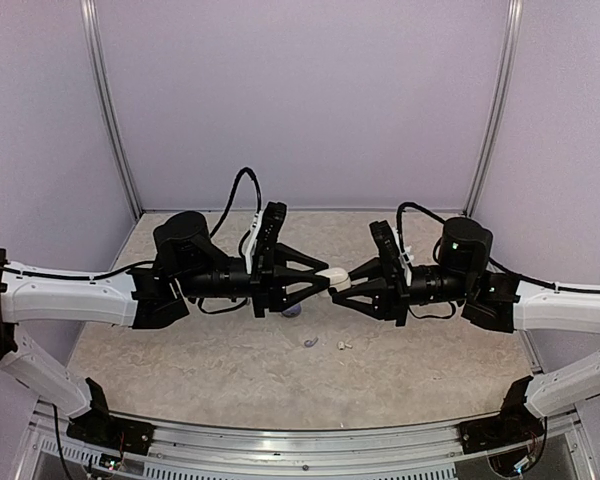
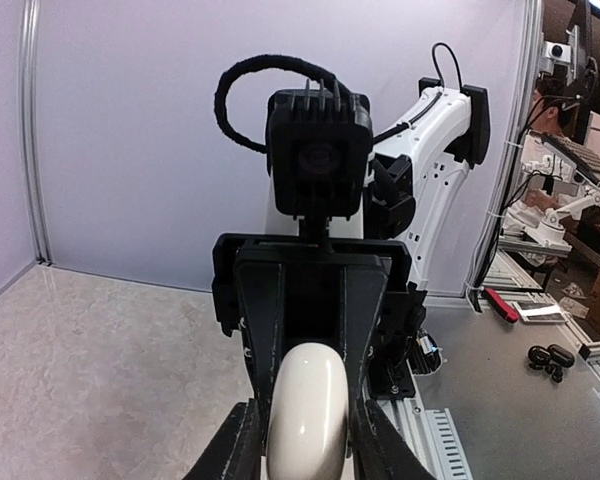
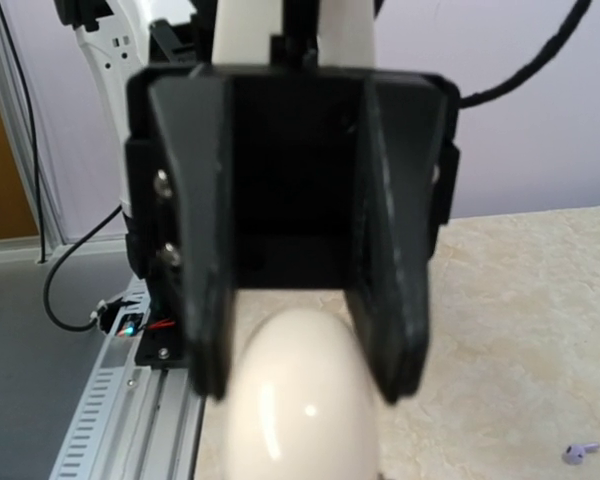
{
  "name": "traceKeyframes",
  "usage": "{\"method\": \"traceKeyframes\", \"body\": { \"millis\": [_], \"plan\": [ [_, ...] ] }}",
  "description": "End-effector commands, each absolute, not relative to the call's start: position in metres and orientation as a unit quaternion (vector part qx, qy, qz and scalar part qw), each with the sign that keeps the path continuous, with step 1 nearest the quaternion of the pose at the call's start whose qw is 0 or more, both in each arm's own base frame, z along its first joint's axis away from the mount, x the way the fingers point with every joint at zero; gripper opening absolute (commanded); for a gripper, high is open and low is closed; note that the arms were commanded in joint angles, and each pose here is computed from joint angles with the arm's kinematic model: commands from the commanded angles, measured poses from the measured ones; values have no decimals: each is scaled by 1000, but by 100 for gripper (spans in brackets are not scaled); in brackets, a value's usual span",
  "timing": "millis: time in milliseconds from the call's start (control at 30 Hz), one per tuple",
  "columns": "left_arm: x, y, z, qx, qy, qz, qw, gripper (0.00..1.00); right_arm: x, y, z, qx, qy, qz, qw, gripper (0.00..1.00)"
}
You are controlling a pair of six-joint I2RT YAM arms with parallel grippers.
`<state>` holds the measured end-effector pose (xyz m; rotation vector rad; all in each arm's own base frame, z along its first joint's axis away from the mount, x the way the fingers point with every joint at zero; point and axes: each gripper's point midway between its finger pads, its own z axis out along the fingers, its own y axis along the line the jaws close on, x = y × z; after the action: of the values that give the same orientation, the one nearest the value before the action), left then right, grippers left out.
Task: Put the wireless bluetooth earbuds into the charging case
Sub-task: Pass from the right arm to the left
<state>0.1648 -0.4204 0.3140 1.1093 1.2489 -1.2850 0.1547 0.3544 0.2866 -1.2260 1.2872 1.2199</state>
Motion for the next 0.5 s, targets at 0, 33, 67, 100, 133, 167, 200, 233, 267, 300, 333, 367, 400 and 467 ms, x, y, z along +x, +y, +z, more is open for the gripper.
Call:
{"method": "traceKeyframes", "body": {
  "millis": [0,33,67,100,133,167,200,233,267,300,333,367,400,467],
  "plan": [
    [165,-425,317,465,509,-530,494,30,152,354,306,-503,504,505,488,10],
    [166,-425,317,465,509,-529,494,28,152,354,307,-504,503,505,488,11],
    [166,-425,318,464,510,-529,495,25,152,354,307,-504,503,505,487,11],
    [167,-425,316,465,510,-528,495,22,152,354,307,-504,503,507,486,11],
    [166,-425,318,465,508,-529,495,18,152,354,307,-504,502,507,487,12],
    [165,-425,318,466,506,-529,496,15,152,354,307,-503,502,508,487,14],
    [165,-424,319,466,504,-530,497,12,151,354,306,-502,502,509,486,16],
    [164,-424,320,466,503,-532,497,11,151,353,307,-502,501,510,487,18],
    [163,-424,321,466,500,-534,498,9,150,353,308,-502,500,512,487,24],
    [163,-424,321,466,499,-534,498,9,150,353,308,-501,498,513,487,26],
    [163,-423,321,465,499,-535,498,8,150,353,308,-500,499,515,486,28],
    [163,-423,322,465,498,-536,499,7,150,353,308,-500,498,515,487,30],
    [162,-423,322,464,497,-537,499,7,150,353,308,-499,498,517,486,31],
    [162,-423,322,462,496,-540,499,6,149,353,308,-498,497,520,484,34]
  ]
}}
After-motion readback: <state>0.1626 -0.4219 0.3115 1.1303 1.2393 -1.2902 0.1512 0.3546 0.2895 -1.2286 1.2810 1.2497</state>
